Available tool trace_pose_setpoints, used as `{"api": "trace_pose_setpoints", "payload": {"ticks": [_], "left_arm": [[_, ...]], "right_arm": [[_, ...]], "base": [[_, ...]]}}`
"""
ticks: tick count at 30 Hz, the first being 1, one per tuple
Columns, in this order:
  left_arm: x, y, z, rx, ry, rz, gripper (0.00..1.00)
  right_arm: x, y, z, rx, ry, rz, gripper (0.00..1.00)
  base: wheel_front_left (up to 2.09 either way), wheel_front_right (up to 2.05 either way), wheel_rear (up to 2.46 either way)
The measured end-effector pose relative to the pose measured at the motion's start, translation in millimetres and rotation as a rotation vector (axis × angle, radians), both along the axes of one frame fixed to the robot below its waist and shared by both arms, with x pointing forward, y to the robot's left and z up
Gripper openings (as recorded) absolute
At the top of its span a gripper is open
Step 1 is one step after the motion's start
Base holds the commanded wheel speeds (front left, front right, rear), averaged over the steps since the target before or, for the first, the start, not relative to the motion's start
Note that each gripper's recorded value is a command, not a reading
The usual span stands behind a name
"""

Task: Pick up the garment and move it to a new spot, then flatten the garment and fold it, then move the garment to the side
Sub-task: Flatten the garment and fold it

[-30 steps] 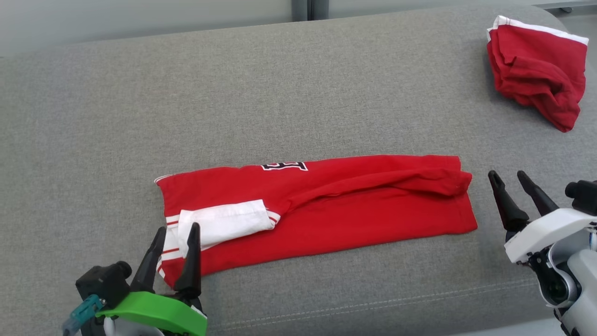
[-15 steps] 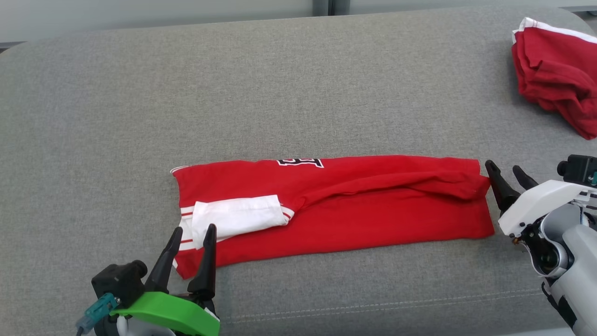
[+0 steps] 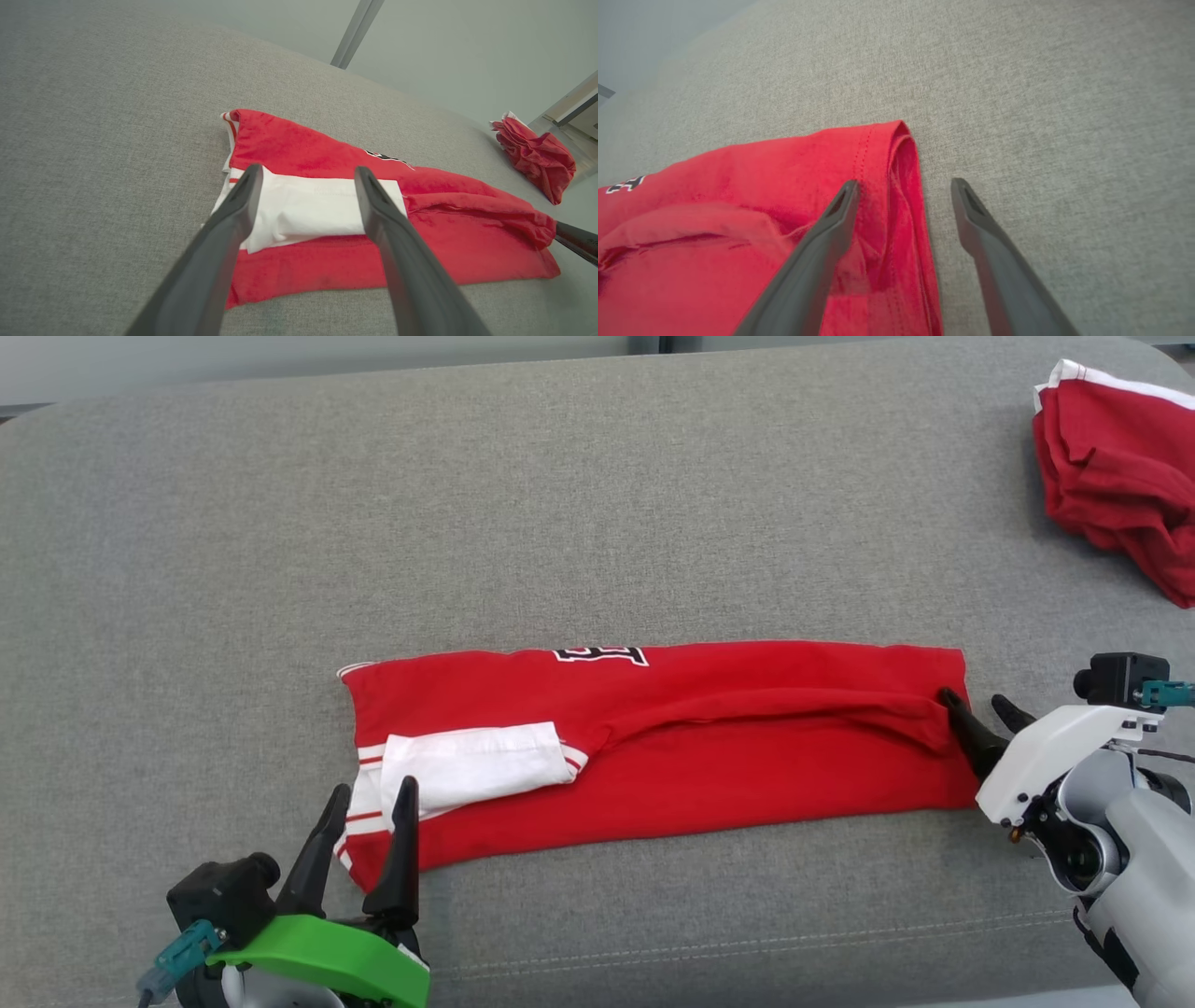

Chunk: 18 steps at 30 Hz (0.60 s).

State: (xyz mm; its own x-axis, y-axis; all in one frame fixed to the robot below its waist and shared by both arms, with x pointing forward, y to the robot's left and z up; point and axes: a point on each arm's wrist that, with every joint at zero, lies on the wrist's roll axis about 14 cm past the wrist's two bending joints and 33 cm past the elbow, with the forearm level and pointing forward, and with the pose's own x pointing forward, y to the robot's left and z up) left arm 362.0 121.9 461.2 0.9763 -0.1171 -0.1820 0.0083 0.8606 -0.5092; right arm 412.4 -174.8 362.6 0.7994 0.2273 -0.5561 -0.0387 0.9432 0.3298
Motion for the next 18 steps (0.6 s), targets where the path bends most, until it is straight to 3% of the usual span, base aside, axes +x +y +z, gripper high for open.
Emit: {"api": "trace_pose_setpoints", "payload": {"ticks": [18], "left_arm": [[3, -5, 5, 0.006, -0.019, -0.018, 1.00]], "right_arm": [[-15, 8, -13, -0.020, 0.052, 0.099, 1.00]], "base": [[0.00, 0.00, 0.00]]}}
